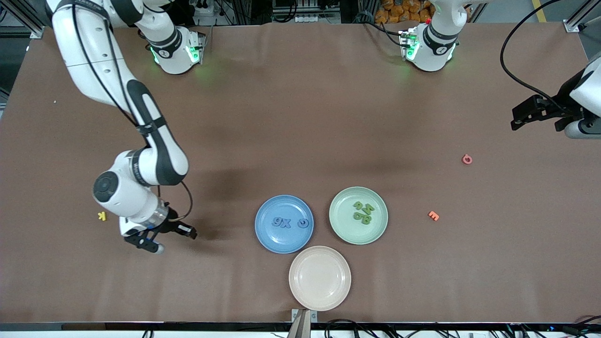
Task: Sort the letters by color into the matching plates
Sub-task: 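Carry the blue m onto the blue plate and open the right gripper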
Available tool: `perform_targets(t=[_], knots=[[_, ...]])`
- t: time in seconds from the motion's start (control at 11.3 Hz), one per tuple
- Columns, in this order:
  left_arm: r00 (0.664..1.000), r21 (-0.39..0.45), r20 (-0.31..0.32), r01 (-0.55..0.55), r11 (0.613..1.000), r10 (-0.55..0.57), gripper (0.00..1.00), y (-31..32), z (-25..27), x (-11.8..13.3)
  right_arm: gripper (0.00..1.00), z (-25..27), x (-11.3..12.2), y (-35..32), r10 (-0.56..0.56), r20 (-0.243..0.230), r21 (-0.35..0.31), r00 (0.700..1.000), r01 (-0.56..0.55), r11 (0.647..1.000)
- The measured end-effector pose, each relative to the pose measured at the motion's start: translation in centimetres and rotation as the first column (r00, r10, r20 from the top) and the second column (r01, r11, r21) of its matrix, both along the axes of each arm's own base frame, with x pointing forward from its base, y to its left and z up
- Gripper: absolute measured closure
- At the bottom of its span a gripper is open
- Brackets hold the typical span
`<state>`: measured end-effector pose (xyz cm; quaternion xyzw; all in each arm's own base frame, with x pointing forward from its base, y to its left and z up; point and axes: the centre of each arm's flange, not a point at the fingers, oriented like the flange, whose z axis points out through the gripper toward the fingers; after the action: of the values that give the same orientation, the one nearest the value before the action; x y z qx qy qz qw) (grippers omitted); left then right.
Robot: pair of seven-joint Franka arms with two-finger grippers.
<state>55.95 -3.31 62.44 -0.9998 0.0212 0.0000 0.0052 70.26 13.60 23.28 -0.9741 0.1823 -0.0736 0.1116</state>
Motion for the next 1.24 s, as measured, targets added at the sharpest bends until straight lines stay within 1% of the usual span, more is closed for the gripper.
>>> perform_targets(t=[0.18, 0.44, 0.71, 0.98, 1.15, 1.24], knots=[[1.000, 0.000, -0.001, -0.001, 1.000, 0.001, 0.00, 0.0, 0.0, 0.0, 0.59, 0.7, -0.7, 4.8, -0.042, -0.006, 0.025, 0.999, 0.042, 0.999], [1.000, 0.000, -0.003, -0.002, 1.000, 0.002, 0.00, 0.1, -0.1, 0.0, 0.59, 2.3, -2.2, 12.8, -0.047, 0.003, 0.060, 0.999, 0.046, 0.997], [1.000, 0.000, -0.007, -0.005, 1.000, 0.005, 0.00, 0.3, -0.3, 0.1, 0.59, 3.9, -4.0, 19.9, -0.011, 0.033, 0.093, 0.999, 0.008, 0.996], [1.000, 0.000, -0.008, -0.007, 1.000, 0.007, 0.00, 0.4, -0.4, 0.2, 0.59, 4.3, -5.1, 24.7, 0.038, 0.099, 0.119, 0.994, -0.050, 0.992], [1.000, 0.000, -0.009, -0.006, 1.000, 0.006, 0.00, 0.3, -0.4, 0.2, 0.56, 2.7, -5.7, 25.9, 0.053, 0.100, 0.115, 0.994, -0.064, 0.991], [1.000, 0.000, -0.009, -0.006, 1.000, 0.006, 0.00, 0.3, -0.4, 0.2, 0.44, 2.0, -5.7, 25.9, 0.054, 0.096, 0.111, 0.994, -0.065, 0.992]])
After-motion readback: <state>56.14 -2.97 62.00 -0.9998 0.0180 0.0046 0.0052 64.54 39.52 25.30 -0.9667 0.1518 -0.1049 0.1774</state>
